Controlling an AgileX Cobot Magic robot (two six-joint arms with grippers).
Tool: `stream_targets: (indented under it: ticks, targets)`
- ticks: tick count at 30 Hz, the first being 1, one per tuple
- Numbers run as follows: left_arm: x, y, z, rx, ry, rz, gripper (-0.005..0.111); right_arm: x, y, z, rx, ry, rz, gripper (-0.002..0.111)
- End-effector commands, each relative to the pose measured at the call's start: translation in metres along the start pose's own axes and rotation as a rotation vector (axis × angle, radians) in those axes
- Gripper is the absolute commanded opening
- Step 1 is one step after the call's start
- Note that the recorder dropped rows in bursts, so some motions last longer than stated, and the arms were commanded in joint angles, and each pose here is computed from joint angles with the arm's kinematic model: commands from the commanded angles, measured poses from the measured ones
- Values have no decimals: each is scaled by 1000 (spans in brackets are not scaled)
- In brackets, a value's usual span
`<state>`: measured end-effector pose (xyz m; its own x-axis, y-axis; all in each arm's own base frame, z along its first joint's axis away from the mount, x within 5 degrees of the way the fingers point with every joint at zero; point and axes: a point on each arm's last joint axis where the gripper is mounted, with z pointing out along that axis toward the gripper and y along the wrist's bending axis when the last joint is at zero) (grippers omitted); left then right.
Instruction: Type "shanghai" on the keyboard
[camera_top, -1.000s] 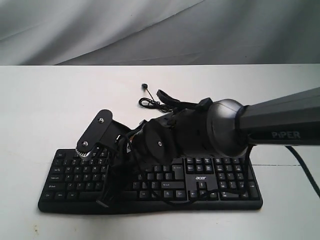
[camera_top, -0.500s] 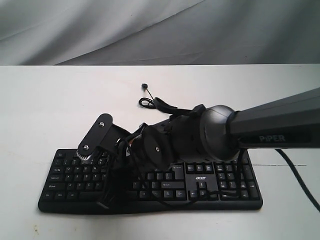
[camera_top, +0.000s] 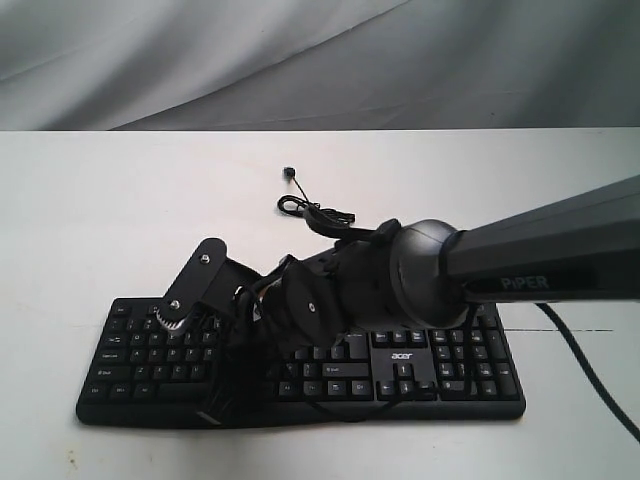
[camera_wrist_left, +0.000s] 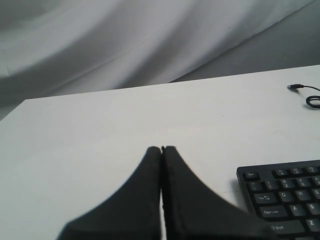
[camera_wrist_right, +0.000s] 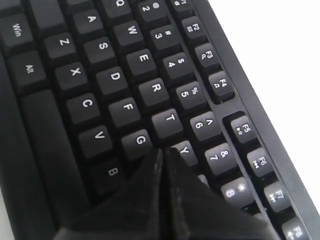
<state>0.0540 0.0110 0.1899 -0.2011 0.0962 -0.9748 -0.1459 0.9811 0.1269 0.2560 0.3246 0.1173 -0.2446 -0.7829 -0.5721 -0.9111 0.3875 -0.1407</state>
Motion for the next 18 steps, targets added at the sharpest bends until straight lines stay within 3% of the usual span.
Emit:
stream_targets:
  ticks: [1, 18]
  targets:
    - [0, -1, 0, 8, -11, -5, 0, 0, -3, 0, 9, -5, -4, 0]
    - [0, -1, 0, 8, -11, -5, 0, -15, -7, -25, 31, -62, -38, 0]
